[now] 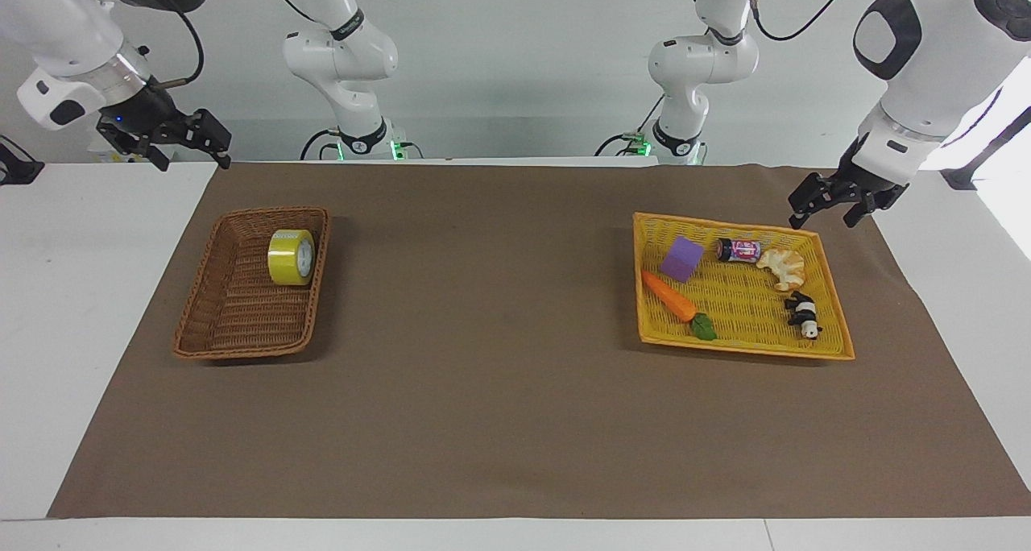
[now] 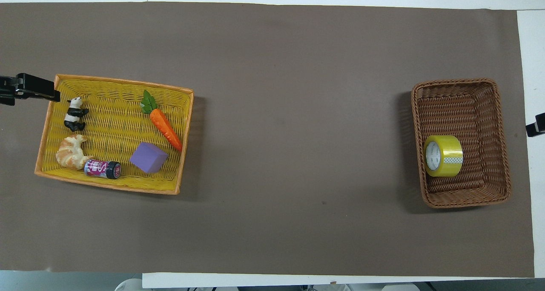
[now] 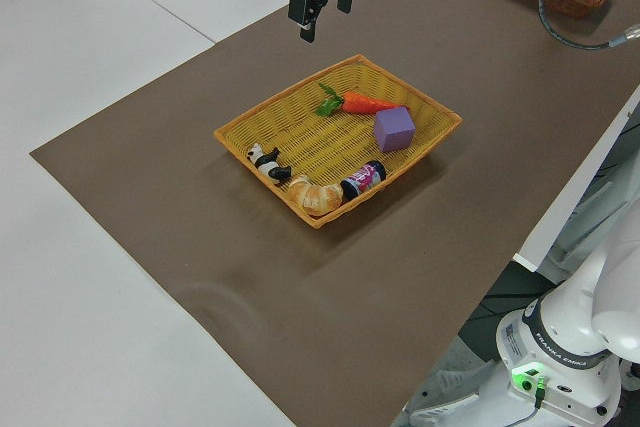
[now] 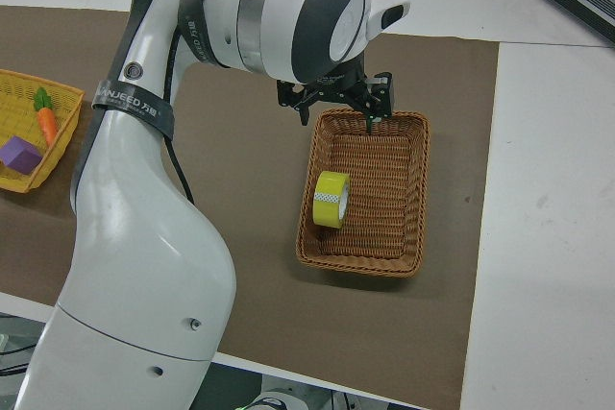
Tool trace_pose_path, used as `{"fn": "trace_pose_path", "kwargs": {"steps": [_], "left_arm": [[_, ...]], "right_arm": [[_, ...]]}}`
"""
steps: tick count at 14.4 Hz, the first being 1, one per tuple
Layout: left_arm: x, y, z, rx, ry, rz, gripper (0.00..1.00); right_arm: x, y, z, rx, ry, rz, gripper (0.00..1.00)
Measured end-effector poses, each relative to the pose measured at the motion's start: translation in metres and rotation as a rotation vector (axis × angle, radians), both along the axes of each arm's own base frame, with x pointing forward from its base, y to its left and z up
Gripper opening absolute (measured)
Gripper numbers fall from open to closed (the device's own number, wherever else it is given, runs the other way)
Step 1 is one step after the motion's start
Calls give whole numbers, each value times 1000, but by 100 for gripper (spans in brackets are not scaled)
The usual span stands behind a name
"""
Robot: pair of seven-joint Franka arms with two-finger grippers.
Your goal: Move tape to another basket
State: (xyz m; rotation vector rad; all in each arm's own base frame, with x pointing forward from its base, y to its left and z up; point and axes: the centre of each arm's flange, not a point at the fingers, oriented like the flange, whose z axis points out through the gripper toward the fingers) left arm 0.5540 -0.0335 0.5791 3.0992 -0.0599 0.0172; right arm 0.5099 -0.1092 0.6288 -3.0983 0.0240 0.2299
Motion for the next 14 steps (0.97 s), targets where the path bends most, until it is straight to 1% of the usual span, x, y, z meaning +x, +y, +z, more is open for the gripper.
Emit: {"fn": "trace_pose_path", "kwargs": {"steps": [5, 9, 14], "left_arm": [[0, 0, 0, 0, 0, 0, 100], [0, 0, 0, 0, 0, 0, 100], [0, 0, 0, 0, 0, 0, 100]], "right_arm": [[0, 0, 3, -3, -7, -1, 100], [0, 0, 0, -6, 2, -28, 100], [0, 1, -1, -6, 6, -31, 100]]}}
